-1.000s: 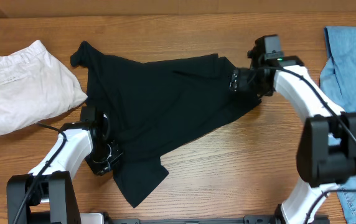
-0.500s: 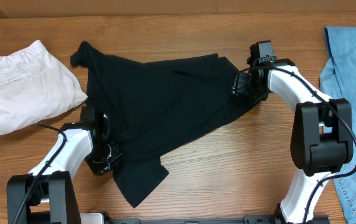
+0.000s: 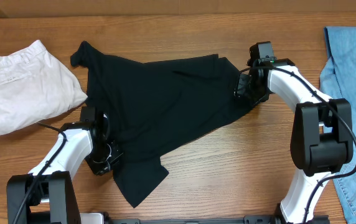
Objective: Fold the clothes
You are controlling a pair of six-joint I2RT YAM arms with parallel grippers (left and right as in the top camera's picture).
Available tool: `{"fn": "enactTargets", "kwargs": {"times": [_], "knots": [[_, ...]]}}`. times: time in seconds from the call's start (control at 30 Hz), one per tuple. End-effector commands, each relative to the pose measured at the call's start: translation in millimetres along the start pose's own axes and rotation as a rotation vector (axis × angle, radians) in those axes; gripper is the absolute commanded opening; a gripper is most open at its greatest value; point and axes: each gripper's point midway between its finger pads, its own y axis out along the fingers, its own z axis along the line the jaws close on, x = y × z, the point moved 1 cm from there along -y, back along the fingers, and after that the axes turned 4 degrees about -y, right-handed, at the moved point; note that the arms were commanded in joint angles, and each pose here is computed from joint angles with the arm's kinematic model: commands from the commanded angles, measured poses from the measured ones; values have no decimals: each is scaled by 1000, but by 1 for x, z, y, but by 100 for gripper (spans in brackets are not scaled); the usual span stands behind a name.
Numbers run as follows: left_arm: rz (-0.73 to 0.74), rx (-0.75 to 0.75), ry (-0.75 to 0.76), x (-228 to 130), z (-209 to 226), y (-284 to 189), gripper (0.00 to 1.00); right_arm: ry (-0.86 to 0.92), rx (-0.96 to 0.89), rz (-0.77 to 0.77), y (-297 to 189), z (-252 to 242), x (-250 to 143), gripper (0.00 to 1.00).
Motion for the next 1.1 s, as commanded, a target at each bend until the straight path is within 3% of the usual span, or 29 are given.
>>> {"fn": "enactTargets", "kwargs": {"times": [0.0, 0.73, 0.9, 1.07], "knots": [[-32, 49, 10, 6, 10, 7, 4, 3, -6, -80, -32, 0, 14, 60], [-31, 50, 13, 6, 10, 7, 4, 20, 28, -7, -14, 8, 0, 59], [-32, 49, 13, 6, 10, 7, 5, 20, 31, -18, -14, 8, 2, 50], [-32, 49, 13, 6, 10, 7, 4, 19, 31, -17, -14, 9, 2, 50]]}}
